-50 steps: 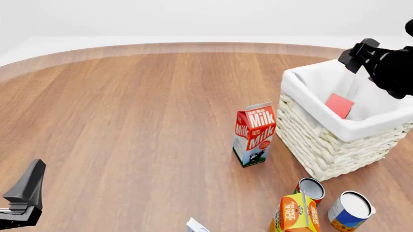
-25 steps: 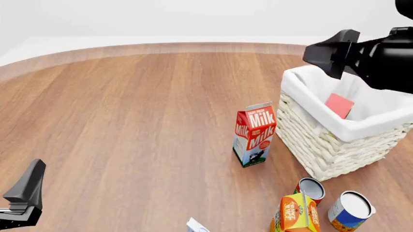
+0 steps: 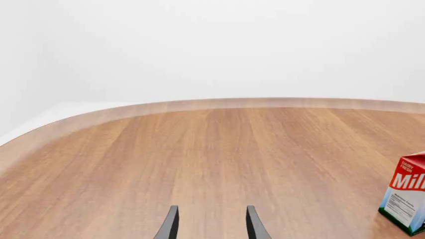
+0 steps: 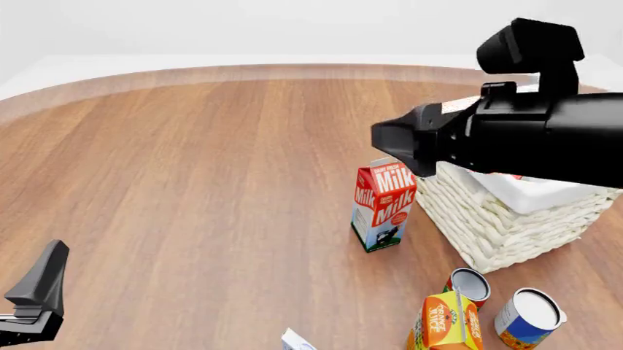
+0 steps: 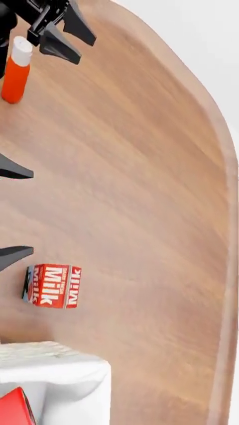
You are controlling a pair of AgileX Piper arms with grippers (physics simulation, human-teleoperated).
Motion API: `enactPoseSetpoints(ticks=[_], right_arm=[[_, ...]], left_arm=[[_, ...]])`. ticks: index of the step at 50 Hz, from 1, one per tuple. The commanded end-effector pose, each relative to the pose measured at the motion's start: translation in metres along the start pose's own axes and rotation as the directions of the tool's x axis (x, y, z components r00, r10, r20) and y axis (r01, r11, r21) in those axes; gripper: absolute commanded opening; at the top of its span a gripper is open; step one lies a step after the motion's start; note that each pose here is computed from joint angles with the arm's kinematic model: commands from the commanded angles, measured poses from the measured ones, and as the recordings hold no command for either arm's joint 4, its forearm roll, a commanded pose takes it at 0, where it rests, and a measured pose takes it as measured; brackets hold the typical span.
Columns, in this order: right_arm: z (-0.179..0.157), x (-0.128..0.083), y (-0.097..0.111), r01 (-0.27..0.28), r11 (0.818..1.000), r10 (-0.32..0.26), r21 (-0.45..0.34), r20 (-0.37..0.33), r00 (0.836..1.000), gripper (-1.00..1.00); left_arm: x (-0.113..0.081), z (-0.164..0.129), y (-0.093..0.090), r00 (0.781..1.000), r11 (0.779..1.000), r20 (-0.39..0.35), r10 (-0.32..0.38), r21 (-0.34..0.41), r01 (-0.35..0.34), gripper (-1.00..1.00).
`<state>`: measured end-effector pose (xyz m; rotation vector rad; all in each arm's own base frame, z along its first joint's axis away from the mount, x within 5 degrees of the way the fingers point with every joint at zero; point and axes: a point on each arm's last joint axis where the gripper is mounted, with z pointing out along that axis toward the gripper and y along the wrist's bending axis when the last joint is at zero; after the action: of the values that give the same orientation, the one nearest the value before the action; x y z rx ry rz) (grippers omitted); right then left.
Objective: Pick up the cream cheese box and the butter, and put them in the basket.
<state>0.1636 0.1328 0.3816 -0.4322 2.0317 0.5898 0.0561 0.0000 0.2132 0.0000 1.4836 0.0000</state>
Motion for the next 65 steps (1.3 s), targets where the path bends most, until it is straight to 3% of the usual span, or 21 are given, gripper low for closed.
enactPoseSetpoints(ticks=[1, 15, 42, 65], right_arm=[[0.016, 0.012, 0.018, 0.062, 0.996, -0.066, -0.07, -0.055, 0.996, 1.0], [0.035, 0.023, 0.037, 0.125, 0.983, -0.141, -0.134, -0.121, 0.982, 1.0], [0.077, 0.069, 0.061, 0.153, 0.967, -0.202, -0.204, -0.251, 0.947, 1.0], [0.103, 0.109, 0.057, 0.113, 0.977, -0.17, -0.181, -0.343, 0.924, 1.0]], left_arm=[[0.0, 0.0, 0.0, 1.0, 1.0, 0.0, 0.0, 0.0, 0.0, 1.0], [0.0, 0.0, 0.0, 1.0, 1.0, 0.0, 0.0, 0.0, 0.0, 1.0], [0.0, 0.0, 0.0, 1.0, 1.0, 0.0, 0.0, 0.0, 0.0, 1.0], [0.0, 0.0, 0.0, 1.0, 1.0, 0.0, 0.0, 0.0, 0.0, 1.0]])
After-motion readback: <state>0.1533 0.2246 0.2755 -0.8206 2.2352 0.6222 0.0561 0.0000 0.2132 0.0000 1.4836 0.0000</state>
